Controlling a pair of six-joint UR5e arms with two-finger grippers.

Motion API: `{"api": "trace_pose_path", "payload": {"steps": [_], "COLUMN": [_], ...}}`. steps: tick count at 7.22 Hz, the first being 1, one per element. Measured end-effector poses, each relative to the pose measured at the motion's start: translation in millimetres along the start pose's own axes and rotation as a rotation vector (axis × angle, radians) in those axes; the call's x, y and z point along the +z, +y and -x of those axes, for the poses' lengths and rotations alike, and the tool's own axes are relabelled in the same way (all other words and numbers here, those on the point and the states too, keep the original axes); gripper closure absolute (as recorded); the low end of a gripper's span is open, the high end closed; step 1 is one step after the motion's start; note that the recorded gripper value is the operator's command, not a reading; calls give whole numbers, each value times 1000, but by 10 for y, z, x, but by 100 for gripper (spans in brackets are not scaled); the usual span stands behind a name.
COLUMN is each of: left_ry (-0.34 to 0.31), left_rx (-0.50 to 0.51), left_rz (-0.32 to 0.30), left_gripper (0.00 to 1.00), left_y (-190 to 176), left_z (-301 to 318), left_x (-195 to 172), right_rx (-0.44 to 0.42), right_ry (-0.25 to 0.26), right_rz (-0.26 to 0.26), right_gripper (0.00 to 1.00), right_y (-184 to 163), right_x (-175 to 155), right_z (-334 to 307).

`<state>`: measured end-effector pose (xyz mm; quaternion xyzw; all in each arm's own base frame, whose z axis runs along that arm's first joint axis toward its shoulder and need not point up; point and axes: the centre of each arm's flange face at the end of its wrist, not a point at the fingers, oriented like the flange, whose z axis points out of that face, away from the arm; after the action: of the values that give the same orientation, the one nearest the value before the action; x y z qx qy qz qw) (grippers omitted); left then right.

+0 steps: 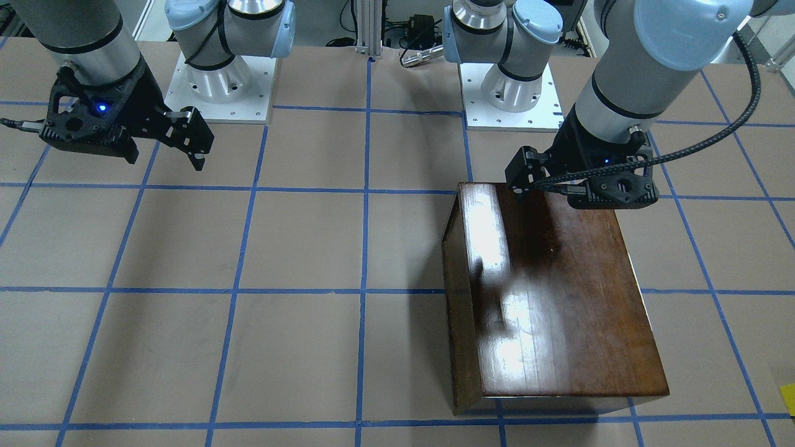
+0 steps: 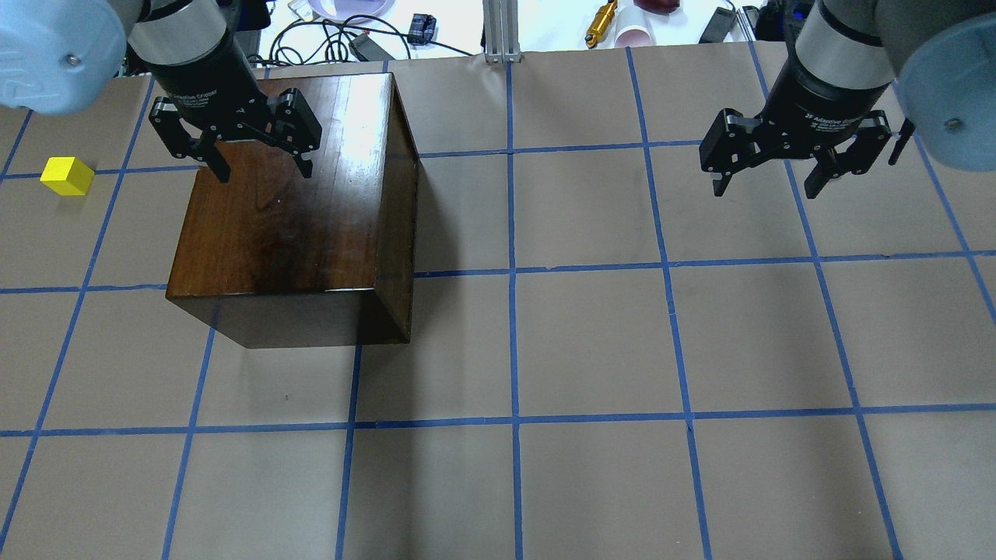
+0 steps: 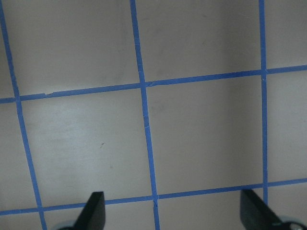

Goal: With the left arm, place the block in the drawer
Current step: 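Move the left gripper off the cabinet top toward the drawer handle, then lower the left gripper and hook the white drawer handle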

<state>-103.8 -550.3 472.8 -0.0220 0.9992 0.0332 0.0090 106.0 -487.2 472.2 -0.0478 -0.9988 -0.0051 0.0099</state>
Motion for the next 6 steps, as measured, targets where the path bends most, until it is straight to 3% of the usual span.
{"api": "trace_pose_path", "payload": {"steps": [2,6], "left_ry": [43,128], "left_rx": [-61,-8], "left_rz": [-19,-65], "left_gripper": [0,0], "left_y": [-119,-367], "left_z": [474,1753], "left_x": [-98,-103], "right_rx": [0,0], "right_ry": [0,0], "right_rz": [0,0], "right_gripper": [0,0], "right_y": [0,1], "right_x": [0,-1], "right_z": [1,2]}}
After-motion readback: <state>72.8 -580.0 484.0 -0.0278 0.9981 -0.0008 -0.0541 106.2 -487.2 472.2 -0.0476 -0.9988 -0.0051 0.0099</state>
